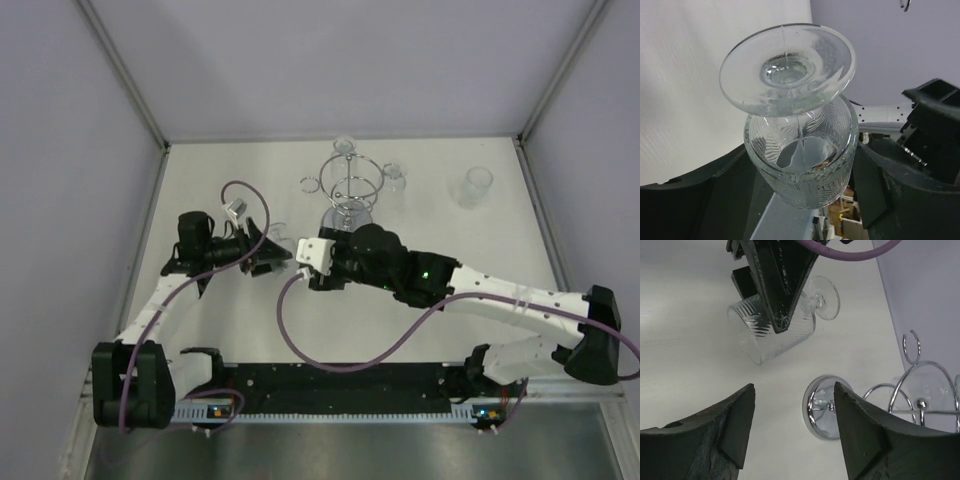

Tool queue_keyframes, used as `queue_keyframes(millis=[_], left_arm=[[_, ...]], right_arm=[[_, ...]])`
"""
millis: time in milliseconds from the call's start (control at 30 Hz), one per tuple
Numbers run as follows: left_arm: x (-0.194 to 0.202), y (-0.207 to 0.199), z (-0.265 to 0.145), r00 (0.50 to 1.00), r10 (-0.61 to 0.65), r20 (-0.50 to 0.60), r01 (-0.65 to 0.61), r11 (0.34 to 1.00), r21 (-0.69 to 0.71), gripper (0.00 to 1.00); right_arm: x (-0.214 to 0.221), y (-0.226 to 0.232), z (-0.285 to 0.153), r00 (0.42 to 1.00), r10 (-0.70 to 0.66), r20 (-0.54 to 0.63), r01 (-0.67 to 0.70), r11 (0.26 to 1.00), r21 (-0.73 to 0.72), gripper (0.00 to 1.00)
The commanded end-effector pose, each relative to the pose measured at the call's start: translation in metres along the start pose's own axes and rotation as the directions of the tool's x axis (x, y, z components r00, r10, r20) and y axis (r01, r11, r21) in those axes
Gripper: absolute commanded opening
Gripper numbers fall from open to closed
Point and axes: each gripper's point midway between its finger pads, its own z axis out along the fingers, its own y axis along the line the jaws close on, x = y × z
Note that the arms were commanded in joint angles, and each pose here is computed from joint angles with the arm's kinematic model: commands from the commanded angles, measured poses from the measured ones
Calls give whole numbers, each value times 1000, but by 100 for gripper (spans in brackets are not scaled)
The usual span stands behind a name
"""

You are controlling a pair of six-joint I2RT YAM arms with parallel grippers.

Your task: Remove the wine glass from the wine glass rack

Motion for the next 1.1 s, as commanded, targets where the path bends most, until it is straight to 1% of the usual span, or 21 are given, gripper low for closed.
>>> queue_keyframes(millis=[0,100,200,300,367,500,567,600,667,700,733,767,800,833,867,967,1000,1067], left_arm=[[-9,-23,-16,995,-94,-16,95,991,98,0],[-11,-22,-20,978,-207,10,205,972,119,0],[-11,-21,-22,945,-325,25,320,939,128,0],[-9,-23,-23,925,-378,28,371,918,139,0],[-7,-24,-23,915,-402,23,395,908,141,0],[-3,-27,-25,892,-451,-2,447,884,138,0],[-2,-27,-25,882,-471,-12,469,873,133,0],[-1,-26,-25,878,-479,-15,477,869,130,0],[-1,-25,-25,867,-497,-15,495,860,126,0],[0,-24,-24,859,-511,-15,509,852,121,0],[0,-22,-24,852,-524,-14,522,845,115,12],[0,-21,-24,844,-536,-10,533,839,110,37],[0,-20,-23,846,-534,-3,531,840,110,59],[-1,-18,-24,845,-535,10,531,840,110,77],[-3,-17,-25,848,-529,20,524,844,114,98],[-10,-18,-29,879,-474,53,463,876,136,98],[-13,-18,-30,891,-448,69,437,889,135,98],[-20,-15,-32,910,-402,105,390,913,118,98]], right_arm=[[-32,-1,25,994,65,84,-72,994,82,62],[-36,1,41,991,107,74,-113,990,81,61],[-38,4,52,992,110,61,-115,990,78,59],[-40,-7,62,987,145,68,-154,977,147,52],[-46,-12,68,984,158,77,-169,971,167,51],[-36,-9,84,987,158,39,-163,970,181,50],[-40,-14,89,984,162,68,-173,962,211,47],[-40,-13,91,984,162,68,-173,962,211,45],[-41,-11,95,984,163,69,-173,964,203,26],[-41,-11,96,984,165,65,-175,964,201,13],[-42,-12,96,984,167,67,-177,964,200,1],[-43,-12,96,983,170,71,-181,964,198,0],[-45,-12,95,983,170,73,-181,964,195,0],[-46,-12,95,983,166,74,-178,965,193,0],[-46,-14,92,984,164,74,-176,964,198,0],[-52,-21,77,986,146,80,-159,967,200,0],[-49,-19,69,990,128,58,-136,974,179,0],[-53,-22,44,993,103,59,-111,983,145,0]])
